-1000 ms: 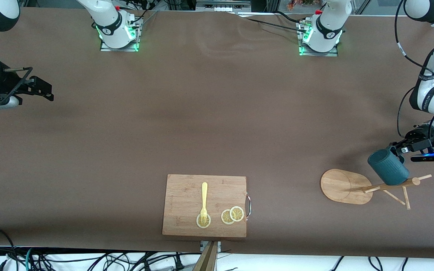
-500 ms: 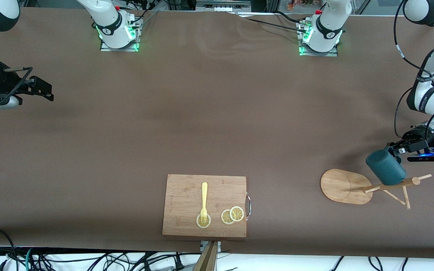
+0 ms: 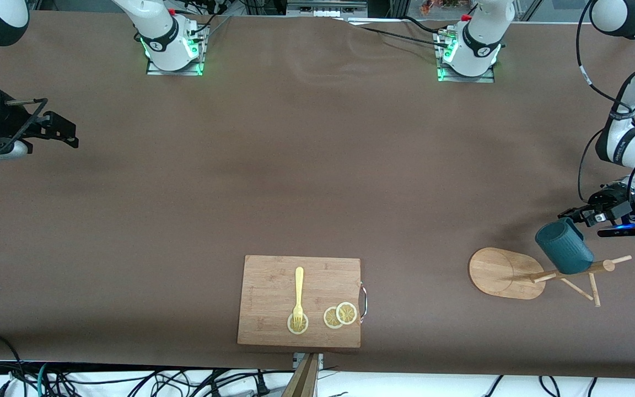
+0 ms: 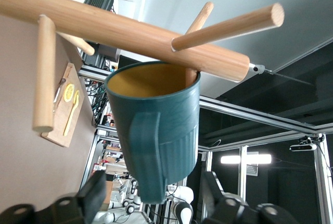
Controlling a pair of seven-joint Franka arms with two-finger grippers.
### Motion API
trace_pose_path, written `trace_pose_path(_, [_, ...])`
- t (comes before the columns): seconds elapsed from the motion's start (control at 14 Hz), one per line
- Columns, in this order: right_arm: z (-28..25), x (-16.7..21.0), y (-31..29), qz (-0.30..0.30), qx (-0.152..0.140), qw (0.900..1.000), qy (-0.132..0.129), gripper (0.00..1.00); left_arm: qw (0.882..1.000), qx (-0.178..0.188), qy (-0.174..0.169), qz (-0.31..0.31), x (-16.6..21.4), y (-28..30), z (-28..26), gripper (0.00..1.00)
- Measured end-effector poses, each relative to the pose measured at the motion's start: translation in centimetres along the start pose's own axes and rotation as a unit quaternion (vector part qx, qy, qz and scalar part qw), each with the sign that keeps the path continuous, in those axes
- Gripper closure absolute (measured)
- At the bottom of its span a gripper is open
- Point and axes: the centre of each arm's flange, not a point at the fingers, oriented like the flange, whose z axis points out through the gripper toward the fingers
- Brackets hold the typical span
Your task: Pass cup and hang on rack
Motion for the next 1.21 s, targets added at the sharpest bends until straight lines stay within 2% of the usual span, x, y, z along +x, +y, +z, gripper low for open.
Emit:
trace_pose_path(0.07, [0.0, 0.0, 0.0, 0.0, 0.0, 1.0, 0.0, 0.0, 1.0, 0.009, -0.007, -0.001, -0.2, 0.0, -0.3, 0.01])
trace_pose_path(0.29, [0.0, 0.0, 0.0, 0.0, 0.0, 1.0, 0.0, 0.0, 0.997, 0.053, -0.047, -0.013, -1.3, -0.2, -1.6, 0.0])
trace_pose_path(0.43, [0.0, 0.0, 0.0, 0.0, 0.0, 1.0, 0.0, 0.0, 0.992, 0.092, -0.087, -0.022, -2.4, 0.0, -2.3, 0.0])
trace_pose_path(0.57, [0.0, 0.0, 0.0, 0.0, 0.0, 1.0, 0.0, 0.0, 0.979, 0.146, -0.139, -0.017, -3.8, 1.3, -2.6, 0.0])
trace_pose_path(0.71, [0.0, 0.0, 0.0, 0.0, 0.0, 1.0, 0.0, 0.0, 0.958, 0.219, -0.187, -0.004, -5.2, 4.3, -2.8, 0.0])
trace_pose_path(0.86, [0.0, 0.0, 0.0, 0.0, 0.0, 1.0, 0.0, 0.0, 0.926, 0.299, -0.229, 0.019, -6.4, 8.6, -1.8, 0.0])
trace_pose_path(0.93, [0.0, 0.0, 0.0, 0.0, 0.0, 1.0, 0.0, 0.0, 0.905, 0.343, -0.248, 0.036, -6.7, 11.0, -0.5, 0.0])
trace_pose_path(1.07, [0.0, 0.0, 0.0, 0.0, 0.0, 1.0, 0.0, 0.0, 0.854, 0.434, -0.281, 0.061, -7.6, 15.6, 3.8, 0.0])
trace_pose_path(1.21, [0.0, 0.0, 0.0, 0.0, 0.0, 1.0, 0.0, 0.0, 0.801, 0.519, -0.292, 0.068, -9.0, 19.0, 8.9, 0.0])
